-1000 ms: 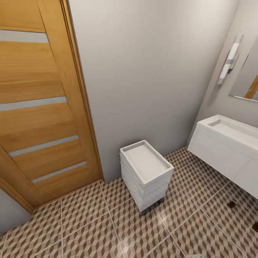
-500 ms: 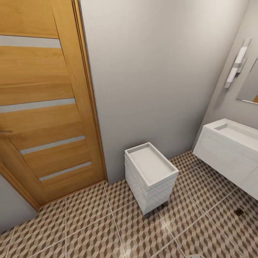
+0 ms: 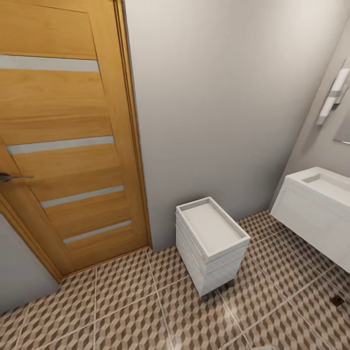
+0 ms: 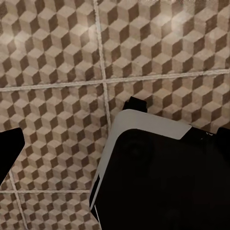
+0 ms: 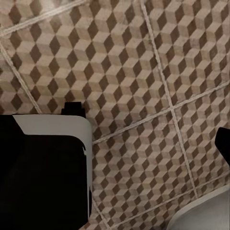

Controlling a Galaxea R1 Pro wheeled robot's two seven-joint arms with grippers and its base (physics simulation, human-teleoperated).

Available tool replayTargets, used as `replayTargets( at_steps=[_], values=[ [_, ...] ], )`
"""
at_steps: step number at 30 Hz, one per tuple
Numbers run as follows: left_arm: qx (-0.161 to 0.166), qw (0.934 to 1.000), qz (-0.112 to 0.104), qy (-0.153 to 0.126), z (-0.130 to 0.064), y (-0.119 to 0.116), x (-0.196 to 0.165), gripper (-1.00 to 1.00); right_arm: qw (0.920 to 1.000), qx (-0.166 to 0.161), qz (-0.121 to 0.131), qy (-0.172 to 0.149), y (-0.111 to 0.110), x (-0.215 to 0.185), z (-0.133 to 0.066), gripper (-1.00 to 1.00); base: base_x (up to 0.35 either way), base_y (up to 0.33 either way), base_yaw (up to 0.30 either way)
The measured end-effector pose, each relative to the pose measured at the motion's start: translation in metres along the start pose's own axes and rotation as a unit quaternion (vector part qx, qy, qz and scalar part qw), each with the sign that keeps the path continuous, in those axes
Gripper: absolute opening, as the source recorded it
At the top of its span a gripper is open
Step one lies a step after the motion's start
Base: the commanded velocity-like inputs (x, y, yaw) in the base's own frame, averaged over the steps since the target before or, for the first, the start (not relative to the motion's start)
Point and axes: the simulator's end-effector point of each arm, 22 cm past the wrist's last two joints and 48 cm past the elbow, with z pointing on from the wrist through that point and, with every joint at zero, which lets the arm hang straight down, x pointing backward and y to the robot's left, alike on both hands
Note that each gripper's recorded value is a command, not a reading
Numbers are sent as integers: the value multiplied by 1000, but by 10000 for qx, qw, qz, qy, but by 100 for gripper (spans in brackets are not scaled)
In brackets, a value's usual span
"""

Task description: Take the four mousetraps from the cabinet in the bathroom and place them on the bathroom floor. Make sure all four end up on the same floor surface, and ensure that at least two of them are either under or directly next to the same bathroom sink.

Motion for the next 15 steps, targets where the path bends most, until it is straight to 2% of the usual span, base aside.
replayTargets(
  at_steps=[15],
  values=[
    [31,9999,-16,-102,-4,-2,-8,100,10000,8,17,-84,-1,-6,-5,100,0,0,150]
  ],
)
